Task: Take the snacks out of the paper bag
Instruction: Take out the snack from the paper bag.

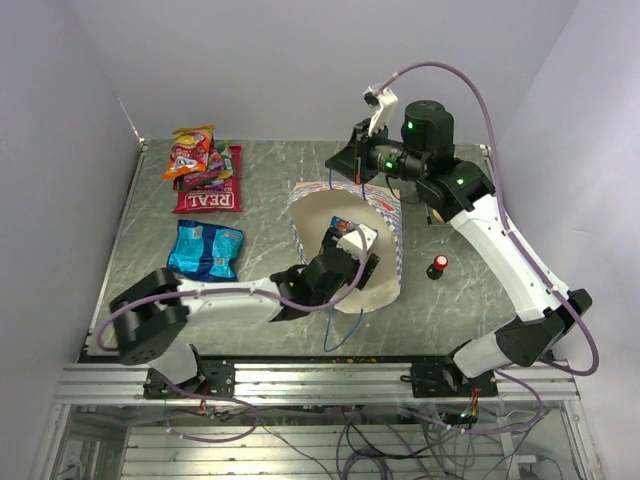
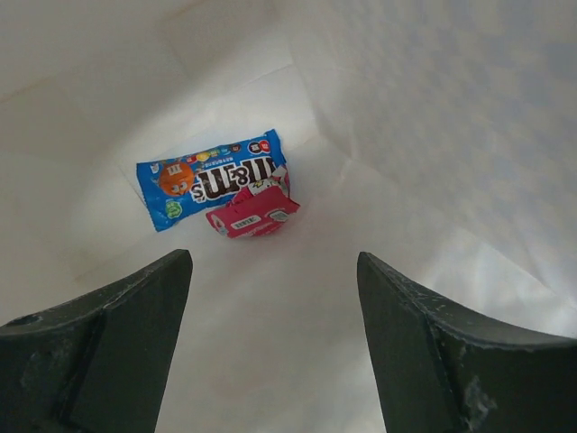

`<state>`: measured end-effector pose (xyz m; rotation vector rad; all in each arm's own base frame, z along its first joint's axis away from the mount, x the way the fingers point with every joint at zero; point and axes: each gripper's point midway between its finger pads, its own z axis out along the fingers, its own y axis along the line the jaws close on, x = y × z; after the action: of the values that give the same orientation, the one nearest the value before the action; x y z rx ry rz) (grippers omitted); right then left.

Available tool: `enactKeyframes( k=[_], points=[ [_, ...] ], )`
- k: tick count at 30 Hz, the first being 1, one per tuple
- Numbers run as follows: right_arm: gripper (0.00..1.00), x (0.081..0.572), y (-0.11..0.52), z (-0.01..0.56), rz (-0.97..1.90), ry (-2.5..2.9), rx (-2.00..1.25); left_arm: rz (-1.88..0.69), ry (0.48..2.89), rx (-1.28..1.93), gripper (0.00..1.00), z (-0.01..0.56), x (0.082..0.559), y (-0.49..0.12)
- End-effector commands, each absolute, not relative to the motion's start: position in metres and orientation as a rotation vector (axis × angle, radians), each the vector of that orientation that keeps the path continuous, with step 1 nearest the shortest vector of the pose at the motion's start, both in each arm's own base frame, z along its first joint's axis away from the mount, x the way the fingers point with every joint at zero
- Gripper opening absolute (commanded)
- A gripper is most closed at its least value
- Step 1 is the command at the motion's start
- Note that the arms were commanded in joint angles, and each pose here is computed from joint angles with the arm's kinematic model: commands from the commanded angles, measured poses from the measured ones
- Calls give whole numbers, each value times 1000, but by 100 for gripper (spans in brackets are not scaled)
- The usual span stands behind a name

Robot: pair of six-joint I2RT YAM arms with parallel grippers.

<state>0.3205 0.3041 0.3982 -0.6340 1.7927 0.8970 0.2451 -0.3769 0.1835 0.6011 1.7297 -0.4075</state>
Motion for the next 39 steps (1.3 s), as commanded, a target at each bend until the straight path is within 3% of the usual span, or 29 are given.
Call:
enactKeyframes(
  k=[1, 6, 15, 19, 25, 28, 36, 39],
  points=[
    [0, 318, 304, 403, 903, 1783, -635, -429, 1710, 642, 85, 170, 277, -408],
    [0, 316, 300, 408, 886, 1772, -639, -311, 1742, 628, 89, 143, 306, -400],
    [0, 314, 301, 407, 895, 1769, -653, -357, 1807, 730, 97, 105, 319, -425],
    [0, 312, 299, 407, 875, 1765, -688, -372, 1900, 764, 97, 74, 322, -437],
    [0, 311, 302, 393, 893, 1804, -688, -307, 1933, 837, 88, 60, 325, -427],
    [0, 311, 302, 388, 899, 1830, -671, -317, 1933, 888, 77, 51, 323, -426],
    [0, 317, 309, 382, 915, 1850, -684, -304, 1979, 861, 33, 49, 326, -423],
    [0, 321, 312, 381, 910, 1848, -691, -320, 1998, 869, 23, 54, 320, -419]
  ],
)
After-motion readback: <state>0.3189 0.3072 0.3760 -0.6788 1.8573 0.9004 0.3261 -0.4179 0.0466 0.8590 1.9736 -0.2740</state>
